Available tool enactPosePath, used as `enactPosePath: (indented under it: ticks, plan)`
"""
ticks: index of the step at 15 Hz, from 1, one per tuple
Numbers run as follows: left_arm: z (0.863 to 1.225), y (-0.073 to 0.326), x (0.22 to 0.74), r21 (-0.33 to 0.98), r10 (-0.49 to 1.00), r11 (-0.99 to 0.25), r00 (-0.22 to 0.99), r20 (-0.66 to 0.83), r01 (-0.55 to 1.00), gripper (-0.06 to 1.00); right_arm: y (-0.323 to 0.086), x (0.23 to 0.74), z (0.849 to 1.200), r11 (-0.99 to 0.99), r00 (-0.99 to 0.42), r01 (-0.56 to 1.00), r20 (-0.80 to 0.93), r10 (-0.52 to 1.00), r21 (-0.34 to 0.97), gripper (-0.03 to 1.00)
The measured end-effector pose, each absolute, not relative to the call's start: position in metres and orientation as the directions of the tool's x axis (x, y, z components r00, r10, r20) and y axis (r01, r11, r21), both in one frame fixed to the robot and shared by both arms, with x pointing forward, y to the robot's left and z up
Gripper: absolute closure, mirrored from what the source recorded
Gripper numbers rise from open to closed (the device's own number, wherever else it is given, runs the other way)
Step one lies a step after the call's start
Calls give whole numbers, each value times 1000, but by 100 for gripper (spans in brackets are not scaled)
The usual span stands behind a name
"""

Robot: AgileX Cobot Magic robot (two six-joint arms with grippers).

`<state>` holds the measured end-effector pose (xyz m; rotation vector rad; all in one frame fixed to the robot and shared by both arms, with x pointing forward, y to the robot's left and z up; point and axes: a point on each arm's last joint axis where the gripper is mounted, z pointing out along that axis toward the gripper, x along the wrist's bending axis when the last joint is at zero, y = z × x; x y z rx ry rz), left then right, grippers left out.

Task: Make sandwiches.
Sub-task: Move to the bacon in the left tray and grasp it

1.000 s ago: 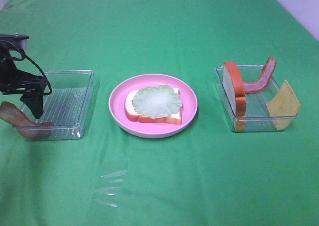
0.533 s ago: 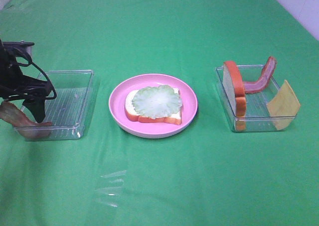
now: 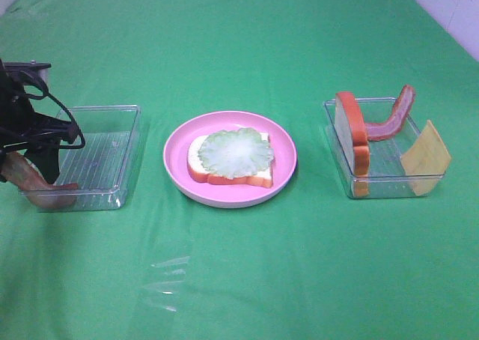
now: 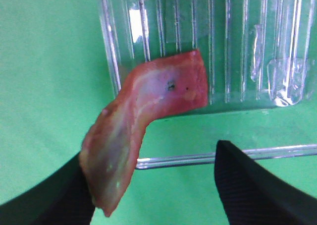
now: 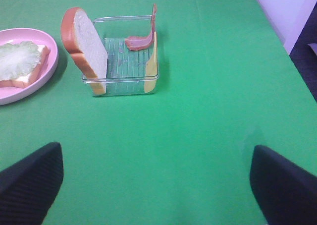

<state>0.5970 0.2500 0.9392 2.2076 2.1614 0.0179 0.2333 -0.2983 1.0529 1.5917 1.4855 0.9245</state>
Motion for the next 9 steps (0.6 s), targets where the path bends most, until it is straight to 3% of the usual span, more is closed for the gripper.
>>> enactPosePath:
  ticks: [6, 7, 9]
  plan:
    - [939, 250, 597, 45, 1000, -3, 5, -29, 999, 38, -298, 233, 1053, -38, 62, 450, 11, 998, 892, -2]
    - [939, 250, 597, 45, 1000, 3, -1, -29, 999, 50, -298, 233, 1053, -38, 62, 450, 11, 998, 892, -2]
    - [939, 250, 597, 45, 1000, 6, -4, -29, 999, 62, -298, 233, 1053, -38, 62, 450, 11, 998, 892, -2]
